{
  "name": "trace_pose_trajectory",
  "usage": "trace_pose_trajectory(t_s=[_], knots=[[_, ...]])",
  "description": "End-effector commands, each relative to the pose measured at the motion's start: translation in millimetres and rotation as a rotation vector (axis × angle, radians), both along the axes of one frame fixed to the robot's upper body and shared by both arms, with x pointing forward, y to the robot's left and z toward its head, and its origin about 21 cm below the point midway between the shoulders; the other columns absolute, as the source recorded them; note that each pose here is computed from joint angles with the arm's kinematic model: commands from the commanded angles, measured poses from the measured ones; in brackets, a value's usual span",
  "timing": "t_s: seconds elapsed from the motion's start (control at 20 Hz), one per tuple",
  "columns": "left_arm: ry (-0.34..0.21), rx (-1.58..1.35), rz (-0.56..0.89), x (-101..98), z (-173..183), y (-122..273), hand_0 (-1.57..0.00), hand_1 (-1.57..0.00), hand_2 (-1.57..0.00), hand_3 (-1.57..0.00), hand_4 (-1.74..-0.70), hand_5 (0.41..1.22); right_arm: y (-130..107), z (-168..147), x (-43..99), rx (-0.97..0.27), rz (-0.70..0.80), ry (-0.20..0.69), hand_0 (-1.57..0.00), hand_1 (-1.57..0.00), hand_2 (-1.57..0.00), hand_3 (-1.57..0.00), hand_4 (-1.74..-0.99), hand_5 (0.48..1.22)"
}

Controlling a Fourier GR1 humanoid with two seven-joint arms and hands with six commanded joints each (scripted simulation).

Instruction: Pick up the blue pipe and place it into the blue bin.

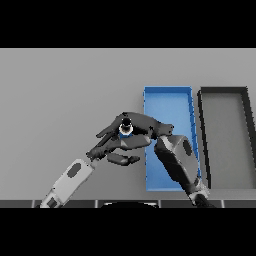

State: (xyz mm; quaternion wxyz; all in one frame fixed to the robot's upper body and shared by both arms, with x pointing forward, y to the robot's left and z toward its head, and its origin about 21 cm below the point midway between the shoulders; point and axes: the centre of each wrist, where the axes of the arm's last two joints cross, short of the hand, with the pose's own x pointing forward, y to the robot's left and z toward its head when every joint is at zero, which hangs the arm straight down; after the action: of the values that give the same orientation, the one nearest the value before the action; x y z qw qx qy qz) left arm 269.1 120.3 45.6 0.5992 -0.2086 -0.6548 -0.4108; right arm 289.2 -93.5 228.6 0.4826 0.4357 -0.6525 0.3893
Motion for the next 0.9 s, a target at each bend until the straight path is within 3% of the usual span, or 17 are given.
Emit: trace_pose_trajectory(t_s=[0.0, 0.2, 0.45, 0.55, 0.75, 0.85], knots=[[-0.006, -0.012, -0.006, -3.5, 0.1, 1.7, 0.0, 0.0, 0.0, 0.0, -0.87, 0.509, -2.3, 11.4, 2.3, 0.002, -0.01, 0.002, -1.57, -1.57, -1.57, -1.57, -1.492, 1.221], [-0.003, -0.006, -0.006, -4.7, -2.1, 1.7, 0.0, 0.0, 0.0, 0.0, -0.87, 0.486, -8.3, 61.0, 13.4, 0.055, -0.023, -0.128, -1.57, -1.57, -1.57, -1.57, -1.495, 1.221], [-0.004, 0.003, -0.002, -5.5, 2.4, 6.0, 0.0, 0.0, 0.0, 0.0, -0.86, 0.484, -33.0, 96.2, 47.9, 0.11, -0.276, -0.157, -1.57, -1.57, -1.57, -1.57, -1.498, 1.221], [-0.008, 0.012, 0.01, -1.9, 5.2, 8.9, 0.0, 0.0, 0.0, 0.0, -0.84, 0.481, -46.6, 95.3, 66.5, 0.072, -0.379, -0.145, -1.57, -1.57, -1.57, -1.57, -1.498, 1.221], [-0.021, 0.024, 0.025, -1.8, 6.3, 9.5, 0.0, 0.0, 0.0, 0.0, -0.83, 0.467, -92.0, 68.7, 100.9, 0.006, -0.581, -0.017, -1.57, -1.57, -1.57, -1.57, -1.499, 1.221], [-0.011, 0.032, 0.034, -2.0, 1.5, 8.6, 0.0, 0.0, 0.0, 0.0, -0.83, 0.463, -111.8, 47.1, 106.0, -0.03, -0.665, 0.059, -1.57, -1.57, -1.57, -1.57, -1.499, 1.221]])
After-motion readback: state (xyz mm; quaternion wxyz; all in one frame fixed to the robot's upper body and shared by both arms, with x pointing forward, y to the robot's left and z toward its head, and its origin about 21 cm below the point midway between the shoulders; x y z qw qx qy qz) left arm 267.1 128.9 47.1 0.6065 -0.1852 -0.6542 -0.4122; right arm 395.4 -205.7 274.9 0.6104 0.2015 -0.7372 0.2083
